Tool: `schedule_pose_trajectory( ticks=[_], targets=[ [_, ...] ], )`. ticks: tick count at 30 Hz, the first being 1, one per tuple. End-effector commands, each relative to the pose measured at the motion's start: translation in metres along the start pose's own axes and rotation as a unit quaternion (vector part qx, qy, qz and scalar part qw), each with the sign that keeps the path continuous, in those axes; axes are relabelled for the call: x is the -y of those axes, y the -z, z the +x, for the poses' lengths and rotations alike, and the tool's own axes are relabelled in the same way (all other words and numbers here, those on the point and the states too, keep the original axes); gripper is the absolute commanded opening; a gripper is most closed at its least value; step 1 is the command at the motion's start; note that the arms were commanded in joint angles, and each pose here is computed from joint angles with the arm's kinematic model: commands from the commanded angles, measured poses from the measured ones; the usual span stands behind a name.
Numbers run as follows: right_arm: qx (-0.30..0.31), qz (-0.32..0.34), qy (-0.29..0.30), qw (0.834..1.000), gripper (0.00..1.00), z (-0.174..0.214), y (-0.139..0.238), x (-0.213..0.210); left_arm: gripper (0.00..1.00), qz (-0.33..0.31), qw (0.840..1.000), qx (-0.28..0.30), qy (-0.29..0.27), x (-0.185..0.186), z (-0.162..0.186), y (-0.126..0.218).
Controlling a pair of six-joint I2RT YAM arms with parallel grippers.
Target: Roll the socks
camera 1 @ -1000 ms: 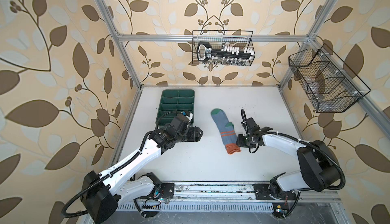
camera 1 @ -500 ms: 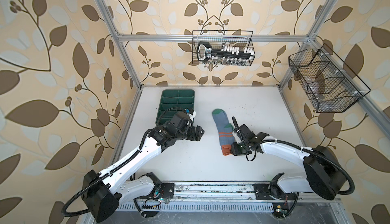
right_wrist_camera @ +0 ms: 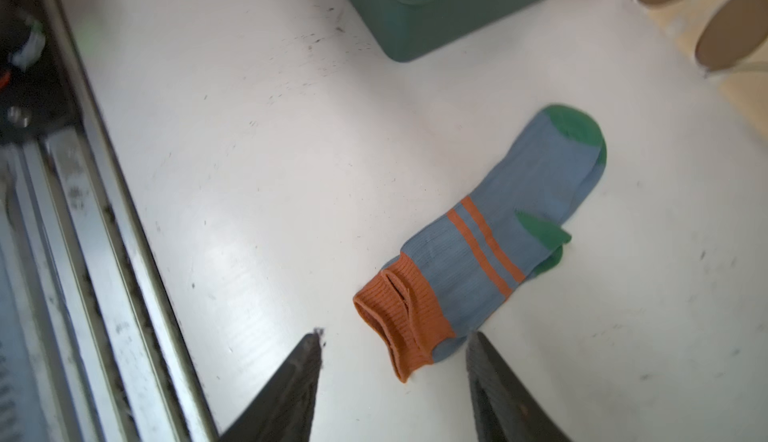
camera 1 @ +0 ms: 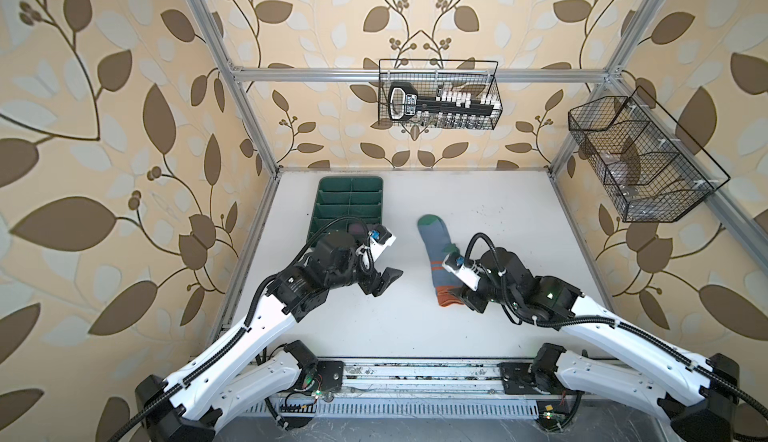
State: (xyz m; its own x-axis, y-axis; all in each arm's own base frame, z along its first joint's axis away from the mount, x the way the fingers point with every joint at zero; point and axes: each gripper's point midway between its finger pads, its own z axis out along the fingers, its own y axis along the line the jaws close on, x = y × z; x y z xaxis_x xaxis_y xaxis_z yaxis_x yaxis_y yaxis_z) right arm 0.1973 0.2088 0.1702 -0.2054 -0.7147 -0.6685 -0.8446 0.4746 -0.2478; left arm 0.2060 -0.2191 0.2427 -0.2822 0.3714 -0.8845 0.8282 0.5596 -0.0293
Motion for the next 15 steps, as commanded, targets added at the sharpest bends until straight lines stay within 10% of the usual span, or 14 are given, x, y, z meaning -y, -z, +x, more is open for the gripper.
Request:
schedule_pose_trajectory(
  ticks=[1,5,15],
  targets=[
    [-0.078,-0.026,0.199,0.977,0.57,0.048,-0.015,-0.007,0.81,0.022,0.993,0.061,-0.098,0.01,-0.014,-0.001],
    [-0.168,-0.038,0.241,0.955,0.54,0.103,-0.048,-0.005,0.8,0.029,0.994,0.036,-0.102,0.013,0.003,-0.008],
    [-0.146,-0.04,0.257,0.955,0.55,0.11,-0.088,-0.01,0.78,0.026,0.993,0.019,-0.111,0.015,0.021,-0.035]
  ],
)
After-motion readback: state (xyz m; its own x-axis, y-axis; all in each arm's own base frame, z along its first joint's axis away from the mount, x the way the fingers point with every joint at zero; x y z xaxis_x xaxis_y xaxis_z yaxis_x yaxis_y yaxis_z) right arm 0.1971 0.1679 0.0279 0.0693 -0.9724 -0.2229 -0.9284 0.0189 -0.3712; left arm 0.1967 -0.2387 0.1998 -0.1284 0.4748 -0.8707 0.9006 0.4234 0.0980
